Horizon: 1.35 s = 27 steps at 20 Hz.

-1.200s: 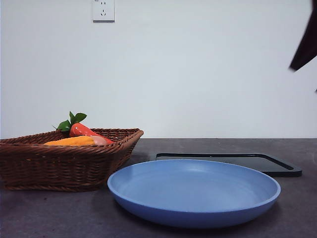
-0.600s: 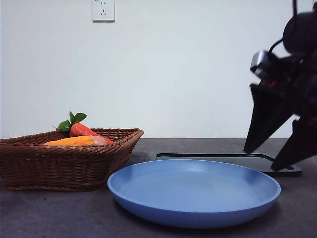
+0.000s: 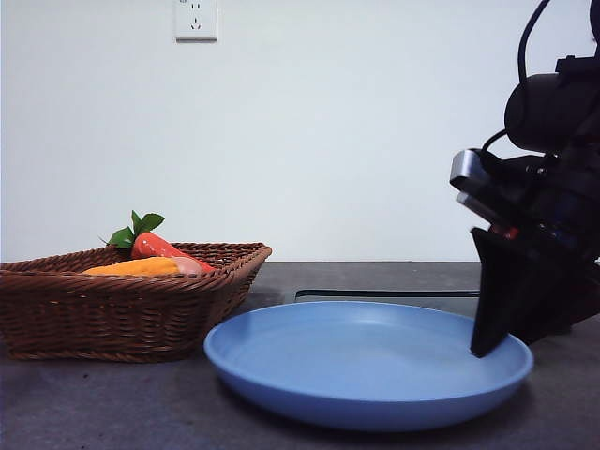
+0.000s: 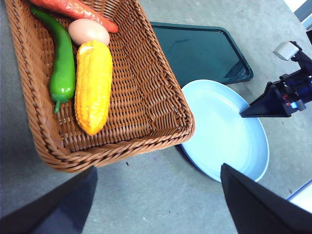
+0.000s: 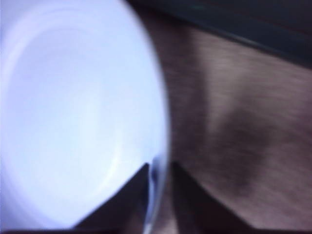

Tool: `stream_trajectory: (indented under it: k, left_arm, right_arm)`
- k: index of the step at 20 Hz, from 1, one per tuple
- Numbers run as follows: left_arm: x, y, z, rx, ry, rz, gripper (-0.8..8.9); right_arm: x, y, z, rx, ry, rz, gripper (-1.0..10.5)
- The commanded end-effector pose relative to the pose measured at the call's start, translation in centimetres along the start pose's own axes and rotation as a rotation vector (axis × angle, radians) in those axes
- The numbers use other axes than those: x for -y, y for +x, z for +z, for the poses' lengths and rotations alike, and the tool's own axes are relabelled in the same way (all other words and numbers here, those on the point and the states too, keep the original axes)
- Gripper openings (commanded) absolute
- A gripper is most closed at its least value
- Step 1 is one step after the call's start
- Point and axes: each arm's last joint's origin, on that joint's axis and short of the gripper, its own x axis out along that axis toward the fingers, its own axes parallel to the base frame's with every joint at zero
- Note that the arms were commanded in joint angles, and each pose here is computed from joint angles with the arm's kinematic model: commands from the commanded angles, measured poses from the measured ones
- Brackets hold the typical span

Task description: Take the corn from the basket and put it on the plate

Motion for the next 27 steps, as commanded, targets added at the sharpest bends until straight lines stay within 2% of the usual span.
stream_trajectory:
  k: [1, 7, 13, 15, 20, 27]
  left_arm:
    - [0.3, -0.3, 0.6, 0.023, 0.015, -0.007, 4.12]
    - [0.0, 0.1, 1.4, 0.005, 0.003, -0.006, 4.12]
    - [-0.2, 2.1, 4.7, -0.010, 0.051, 0.032, 4.12]
    - [-0.2, 3.9, 5.8, -0.050, 0.072, 0.039, 4.12]
    - [0.0, 9.8, 8.2, -0.175, 0.195, 0.214, 4.12]
    - [-1.2, 17.5, 8.5, -0.359, 0.236, 0.307, 4.12]
  right_arm:
    - [0.1, 0.2, 0.5, 0.006, 0.019, -0.048, 0.0]
    - [-0.7, -1.3, 0.5, 0.030, 0.030, -0.044, 0.0]
    - [-2.9, -7.3, -1.1, 0.146, -0.001, -0.050, 0.0]
    - [-3.6, -9.4, -2.0, 0.203, -0.013, -0.052, 0.0]
    - [-4.6, -13.3, -4.1, 0.341, -0.026, -0.065, 0.0]
    - [-5.1, -14.9, -5.3, 0.409, -0.031, -0.068, 0.0]
